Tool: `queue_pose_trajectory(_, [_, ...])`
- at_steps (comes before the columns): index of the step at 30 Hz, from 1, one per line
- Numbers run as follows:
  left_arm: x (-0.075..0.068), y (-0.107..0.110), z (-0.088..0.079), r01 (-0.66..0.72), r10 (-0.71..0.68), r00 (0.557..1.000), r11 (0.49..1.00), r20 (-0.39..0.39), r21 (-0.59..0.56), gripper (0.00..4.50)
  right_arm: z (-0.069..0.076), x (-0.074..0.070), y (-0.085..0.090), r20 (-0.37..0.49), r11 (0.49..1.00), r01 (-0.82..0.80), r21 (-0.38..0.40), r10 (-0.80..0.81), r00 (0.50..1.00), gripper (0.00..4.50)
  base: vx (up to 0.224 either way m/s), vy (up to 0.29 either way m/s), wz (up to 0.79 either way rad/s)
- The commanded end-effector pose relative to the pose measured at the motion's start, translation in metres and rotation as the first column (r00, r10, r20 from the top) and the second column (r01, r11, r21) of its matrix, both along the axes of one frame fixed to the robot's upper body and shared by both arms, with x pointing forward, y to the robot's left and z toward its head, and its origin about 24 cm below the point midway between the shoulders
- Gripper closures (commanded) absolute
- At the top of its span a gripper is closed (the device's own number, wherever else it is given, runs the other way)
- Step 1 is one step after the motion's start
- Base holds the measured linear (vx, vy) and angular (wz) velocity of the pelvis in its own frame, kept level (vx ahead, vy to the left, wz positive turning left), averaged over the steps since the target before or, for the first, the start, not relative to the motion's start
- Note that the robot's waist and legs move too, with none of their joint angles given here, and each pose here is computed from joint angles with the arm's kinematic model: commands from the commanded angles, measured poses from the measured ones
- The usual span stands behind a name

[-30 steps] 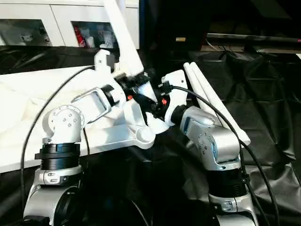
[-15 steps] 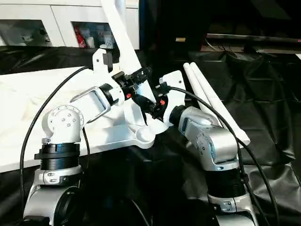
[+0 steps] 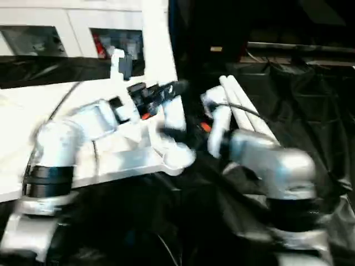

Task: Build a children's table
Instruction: Pick table leg

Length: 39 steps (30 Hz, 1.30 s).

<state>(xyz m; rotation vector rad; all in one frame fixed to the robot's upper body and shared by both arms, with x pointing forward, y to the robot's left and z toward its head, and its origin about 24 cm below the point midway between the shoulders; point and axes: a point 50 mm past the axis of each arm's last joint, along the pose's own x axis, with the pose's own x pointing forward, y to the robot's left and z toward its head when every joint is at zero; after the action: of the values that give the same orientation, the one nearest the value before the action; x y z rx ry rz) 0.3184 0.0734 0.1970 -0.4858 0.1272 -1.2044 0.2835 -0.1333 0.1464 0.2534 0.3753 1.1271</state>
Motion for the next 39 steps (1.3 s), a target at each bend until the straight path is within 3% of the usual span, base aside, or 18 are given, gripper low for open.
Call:
queue_pose_trajectory(1, [-0.01, -0.004, 0.013, 0.143, -0.141, 0.987, 0.99, 0.083, -0.016, 2.62, 0.003, -0.008, 0.003, -0.013, 0.997, -0.072, 0.001, 0.072, 0.997, 1.07, 0.0, 0.0, 0.0])
queue_pose_trajectory(5, [-0.014, -0.003, 0.015, 0.204, -0.2, 0.974, 0.979, 0.111, -0.023, 2.62, 0.004, -0.011, 0.005, -0.015, 0.994, -0.107, -0.001, 0.107, 0.994, 1.07, 0.0, 0.0, 0.0])
queue_pose_trajectory(9, [-0.013, -0.004, 0.015, 0.212, -0.208, 0.972, 0.977, 0.111, -0.03, 2.62, 0.0, -0.007, 0.009, -0.014, 0.997, -0.077, 0.006, 0.077, 0.997, 1.67, 0.0, 0.0, 0.0])
queue_pose_trajectory(16, [-0.008, -0.001, 0.011, 0.176, -0.171, 0.98, 0.984, 0.104, -0.04, 2.62, 0.0, -0.001, 0.012, 0.022, 1.0, 0.013, 0.015, -0.013, 1.0, 2.1, 0.0, 0.0, 0.0])
queue_pose_trajectory(18, [-0.003, 0.0, 0.009, 0.119, -0.115, 0.989, 0.992, 0.087, -0.038, 2.62, 0.001, 0.002, 0.013, 0.038, 0.999, 0.051, 0.013, -0.051, 0.998, 2.37, 0.0, 0.0, 0.0])
queue_pose_trajectory(19, [0.0, 0.001, 0.008, 0.076, -0.074, 0.994, 0.997, 0.079, -0.028, 2.06, 0.001, 0.003, 0.013, 0.046, 0.998, 0.069, 0.009, -0.069, 0.997, 2.4, 0.0, 0.0, 0.0])
queue_pose_trajectory(24, [0.012, -0.004, 0.002, -0.129, 0.128, 0.991, 0.991, 0.032, 0.041, 1.8, 0.007, 0.011, 0.02, 0.131, 0.987, 0.16, -0.019, -0.156, 0.979, 2.54, 0.0, 0.0, 0.0])
queue_pose_trajectory(30, [0.018, -0.012, -0.002, -0.265, 0.267, 0.963, 0.963, -0.037, 0.042, 1.8, 0.008, 0.013, 0.025, 0.163, 0.981, 0.189, -0.043, -0.179, 0.97, 2.57, 0.0, 0.0, 0.0])
queue_pose_trajectory(37, [0.026, -0.013, -0.001, -0.427, 0.425, 0.901, 0.904, -0.087, -0.002, 2.51, 0.006, 0.014, 0.028, 0.182, 0.975, 0.213, -0.061, -0.198, 0.963, 2.57, 0.0, 0.0, 0.0])
queue_pose_trajectory(39, [0.028, -0.01, 0.0, -0.448, 0.446, 0.891, 0.894, -0.09, -0.004, 2.53, 0.006, 0.014, 0.028, 0.184, 0.974, 0.219, -0.061, -0.205, 0.961, 2.57, -0.019, -0.001, -0.22])
